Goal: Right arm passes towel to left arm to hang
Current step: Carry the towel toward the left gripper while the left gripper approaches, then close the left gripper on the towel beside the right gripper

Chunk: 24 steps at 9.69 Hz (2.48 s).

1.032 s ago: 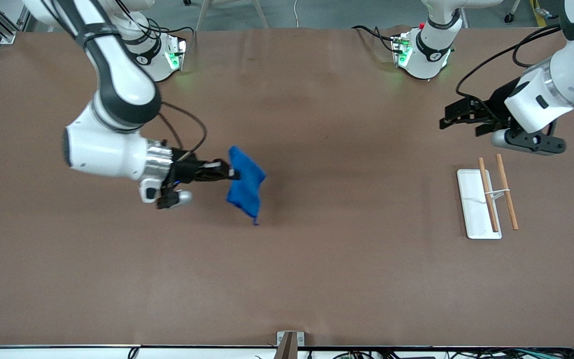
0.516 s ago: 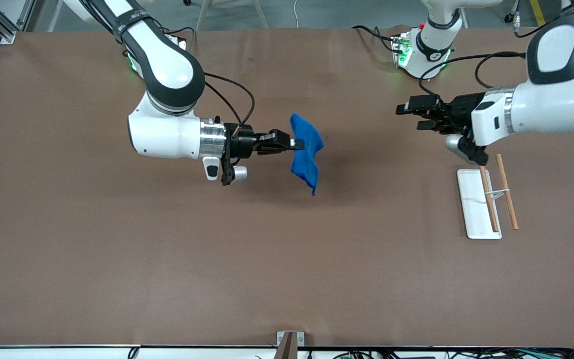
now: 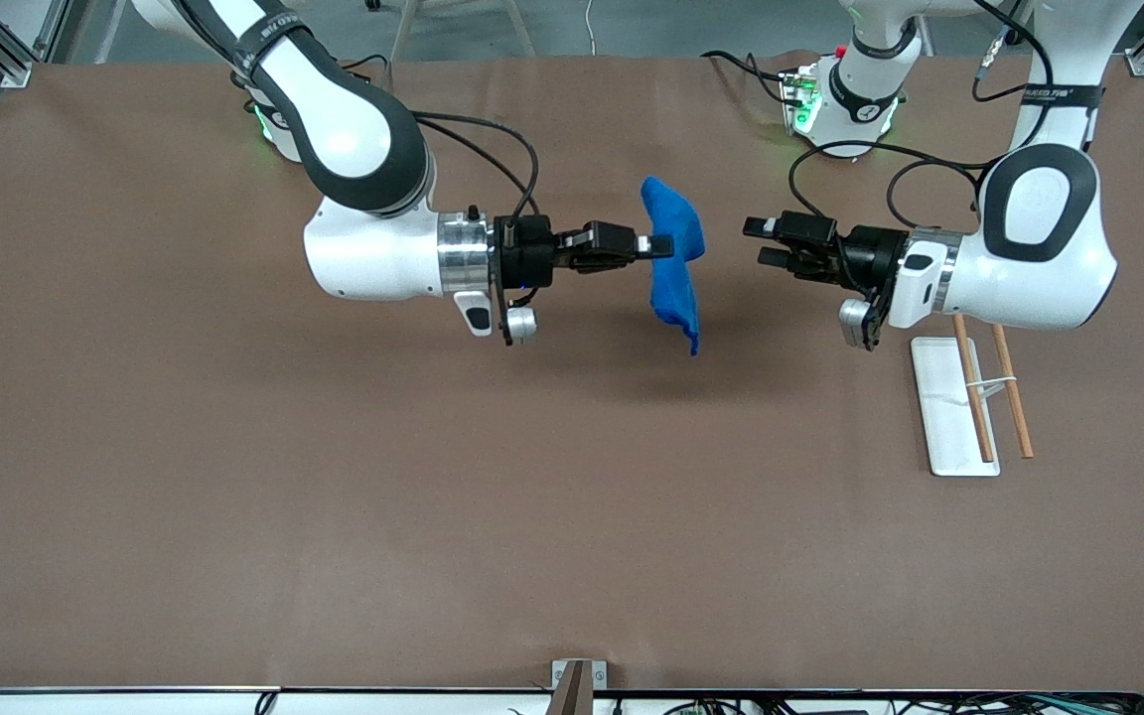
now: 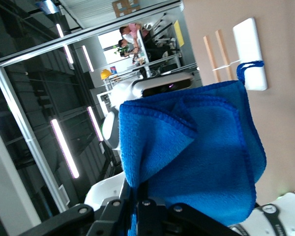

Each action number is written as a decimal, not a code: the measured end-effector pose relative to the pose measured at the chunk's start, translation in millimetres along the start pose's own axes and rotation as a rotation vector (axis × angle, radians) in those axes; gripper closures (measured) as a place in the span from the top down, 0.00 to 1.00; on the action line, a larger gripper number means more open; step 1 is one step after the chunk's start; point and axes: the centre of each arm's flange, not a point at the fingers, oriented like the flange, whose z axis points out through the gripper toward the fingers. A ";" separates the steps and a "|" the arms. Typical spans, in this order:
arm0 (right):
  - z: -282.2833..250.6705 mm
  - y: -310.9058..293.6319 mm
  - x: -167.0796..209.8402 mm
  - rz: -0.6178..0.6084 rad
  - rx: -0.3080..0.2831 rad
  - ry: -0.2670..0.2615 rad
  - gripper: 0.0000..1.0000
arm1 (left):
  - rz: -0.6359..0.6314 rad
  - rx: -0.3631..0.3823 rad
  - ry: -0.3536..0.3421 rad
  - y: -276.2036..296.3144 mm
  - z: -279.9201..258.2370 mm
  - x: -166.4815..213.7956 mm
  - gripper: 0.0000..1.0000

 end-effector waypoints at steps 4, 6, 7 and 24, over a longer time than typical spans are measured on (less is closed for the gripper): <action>9.1 -5.2 -6.0 -0.003 0.012 -0.014 0.06 | 0.097 -0.249 0.112 -30.2 25.8 2.8 0.97; 19.1 1.0 -9.9 0.024 0.022 -0.028 0.06 | 0.156 -0.381 0.219 -45.9 37.1 -2.3 0.96; 23.2 3.5 -11.1 0.046 0.032 -0.034 0.06 | 0.168 -0.432 0.268 -53.7 43.0 -5.5 0.96; 33.7 9.3 -15.5 0.088 -0.066 -0.014 0.36 | 0.261 -0.688 0.461 -75.3 42.5 -32.5 0.04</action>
